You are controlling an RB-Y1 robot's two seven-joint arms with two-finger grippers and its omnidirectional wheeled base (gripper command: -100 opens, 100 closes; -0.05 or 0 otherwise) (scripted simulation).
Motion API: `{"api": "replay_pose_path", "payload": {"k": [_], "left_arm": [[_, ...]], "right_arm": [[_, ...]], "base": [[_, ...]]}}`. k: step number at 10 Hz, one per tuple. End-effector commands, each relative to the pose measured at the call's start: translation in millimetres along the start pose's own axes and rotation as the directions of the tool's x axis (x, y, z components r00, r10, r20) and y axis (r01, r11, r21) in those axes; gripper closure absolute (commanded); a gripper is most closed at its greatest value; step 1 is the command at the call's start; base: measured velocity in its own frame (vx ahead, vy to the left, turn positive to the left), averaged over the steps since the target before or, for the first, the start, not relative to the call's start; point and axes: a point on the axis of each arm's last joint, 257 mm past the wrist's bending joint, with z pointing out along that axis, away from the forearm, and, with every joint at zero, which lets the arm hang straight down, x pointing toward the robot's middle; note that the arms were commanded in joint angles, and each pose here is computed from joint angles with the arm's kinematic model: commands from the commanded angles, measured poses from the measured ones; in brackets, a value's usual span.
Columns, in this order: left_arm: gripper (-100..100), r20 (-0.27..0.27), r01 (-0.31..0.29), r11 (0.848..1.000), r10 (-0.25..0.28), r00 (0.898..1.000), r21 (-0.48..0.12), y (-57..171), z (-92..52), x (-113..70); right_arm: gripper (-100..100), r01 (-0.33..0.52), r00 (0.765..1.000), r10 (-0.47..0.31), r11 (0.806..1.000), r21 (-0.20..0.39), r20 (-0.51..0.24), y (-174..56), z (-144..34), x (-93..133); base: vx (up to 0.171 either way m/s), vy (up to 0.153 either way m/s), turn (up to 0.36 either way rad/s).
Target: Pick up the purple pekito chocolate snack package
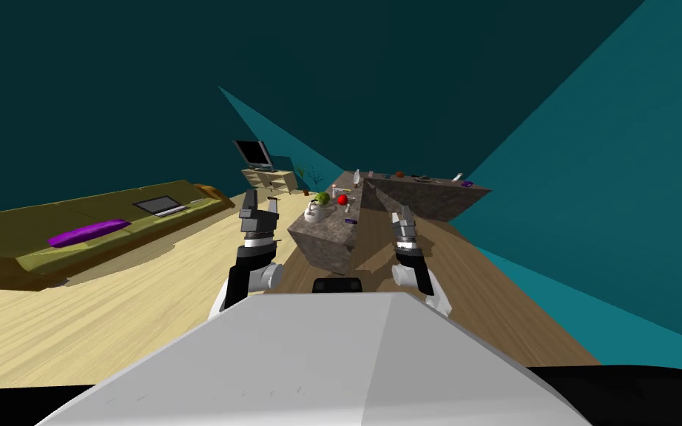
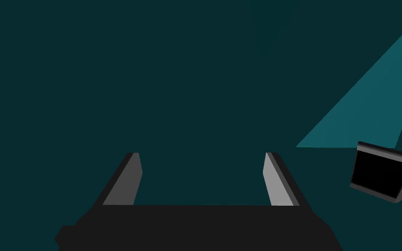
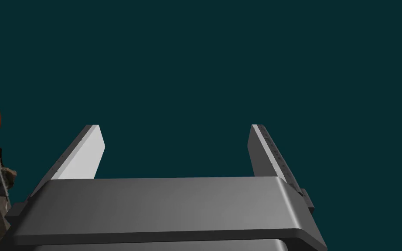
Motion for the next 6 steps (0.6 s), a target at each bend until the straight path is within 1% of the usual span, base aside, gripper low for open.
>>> {"api": "replay_pose_path", "payload": {"k": [1, 2, 3, 4, 5, 6], "left_arm": [[0, 0.000, 0.000, 1.000, 0.000, 1.000, 0.000, 0, 0.0, 0.0], [0, 0.000, 0.000, 1.000, 0.000, 1.000, 0.000, 0, 0.0, 0.0], [0, 0.000, 0.000, 1.000, 0.000, 1.000, 0.000, 0, 0.0, 0.1], [0, 0.000, 0.000, 1.000, 0.000, 1.000, 0.000, 0, 0.0, 0.0], [0, 0.000, 0.000, 1.000, 0.000, 1.000, 0.000, 0, 0.0, 0.0], [0, 0.000, 0.000, 1.000, 0.000, 1.000, 0.000, 0, 0.0, 0.0]], "right_arm": [[-100, 0.048, 0.997, -0.048, 0.999, 0.006, -0.056, -8, 0.3, 8], [-100, 0.084, 0.992, -0.083, 0.996, 0.010, -0.092, -16, 0.0, 13], [-100, 0.097, 0.989, -0.095, 0.995, 0.007, -0.110, -16, 0.3, 14], [-100, 0.138, 0.979, -0.135, 0.990, 0.007, -0.151, -25, -0.3, 19], [-100, 0.145, 0.977, -0.143, 0.989, 0.005, -0.162, -25, -0.2, 20], [-100, 0.191, 0.961, -0.186, 0.982, 0.001, -0.206, -34, -1.1, 24]], "base": [[-0.024, 0.061, 0.133], [-0.023, 0.102, 0.246], [-0.010, 0.069, 0.077], [-0.008, 0.059, 0.162], [-0.010, 0.046, 0.092], [-0.003, 0.064, 0.179]]}}
